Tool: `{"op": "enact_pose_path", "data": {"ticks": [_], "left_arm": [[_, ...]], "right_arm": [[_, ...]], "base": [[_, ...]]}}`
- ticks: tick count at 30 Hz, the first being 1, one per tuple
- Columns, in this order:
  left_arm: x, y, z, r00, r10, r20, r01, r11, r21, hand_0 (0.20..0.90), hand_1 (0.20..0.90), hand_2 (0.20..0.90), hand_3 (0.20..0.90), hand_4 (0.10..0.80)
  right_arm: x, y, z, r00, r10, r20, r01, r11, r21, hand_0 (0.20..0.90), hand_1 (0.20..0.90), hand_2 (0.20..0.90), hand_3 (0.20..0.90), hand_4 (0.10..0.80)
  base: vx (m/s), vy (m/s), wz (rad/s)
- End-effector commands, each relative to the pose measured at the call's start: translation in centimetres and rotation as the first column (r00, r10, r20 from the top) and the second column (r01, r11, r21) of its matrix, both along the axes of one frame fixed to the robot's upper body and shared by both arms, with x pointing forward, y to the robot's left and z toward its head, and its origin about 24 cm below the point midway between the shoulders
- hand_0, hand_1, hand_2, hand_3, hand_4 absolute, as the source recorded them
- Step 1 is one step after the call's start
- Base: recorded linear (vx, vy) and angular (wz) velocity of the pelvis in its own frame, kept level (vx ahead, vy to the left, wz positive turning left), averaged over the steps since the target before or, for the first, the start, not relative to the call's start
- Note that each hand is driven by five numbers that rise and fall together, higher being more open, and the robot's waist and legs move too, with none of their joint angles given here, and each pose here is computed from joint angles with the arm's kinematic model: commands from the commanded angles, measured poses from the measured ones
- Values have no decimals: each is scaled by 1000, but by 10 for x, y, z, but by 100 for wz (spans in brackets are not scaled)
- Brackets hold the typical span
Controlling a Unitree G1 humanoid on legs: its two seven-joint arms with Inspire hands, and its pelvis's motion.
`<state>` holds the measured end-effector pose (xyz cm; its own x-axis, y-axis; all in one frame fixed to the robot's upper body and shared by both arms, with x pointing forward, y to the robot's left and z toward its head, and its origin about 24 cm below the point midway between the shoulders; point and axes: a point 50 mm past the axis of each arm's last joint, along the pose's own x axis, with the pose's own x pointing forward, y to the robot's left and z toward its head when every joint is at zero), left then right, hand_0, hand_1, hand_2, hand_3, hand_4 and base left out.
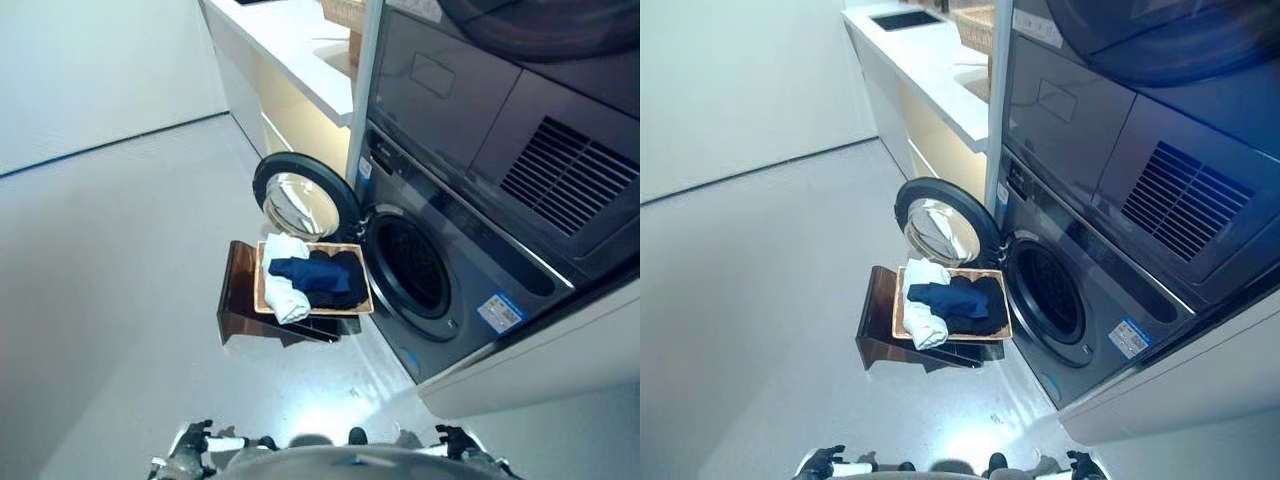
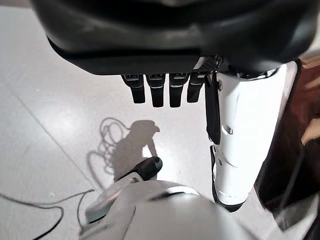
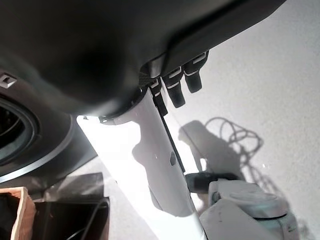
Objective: Pick up the clothes and place them into the washing machine
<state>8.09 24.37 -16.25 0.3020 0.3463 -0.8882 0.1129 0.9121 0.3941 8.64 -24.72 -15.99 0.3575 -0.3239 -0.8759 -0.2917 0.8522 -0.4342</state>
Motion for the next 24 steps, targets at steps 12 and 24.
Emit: {"op": "enact_pose_path", "data": {"ticks": [12, 24], "left_arm": [[5, -18, -3, 997, 69, 43, -67, 997, -50, 900, 900, 900, 900, 800], [34, -11, 6, 991, 28, 129, -25, 1000, -19, 900, 900, 900, 900, 800]], "right_arm": [[17, -38, 16, 998, -19, 53, 24, 995, -100, 900, 900, 900, 900, 800], [64, -17, 25, 983, 55, 176, -46, 997, -56, 900, 900, 900, 900, 800]], "base": [[193, 96, 0], [185, 151, -29]]}}
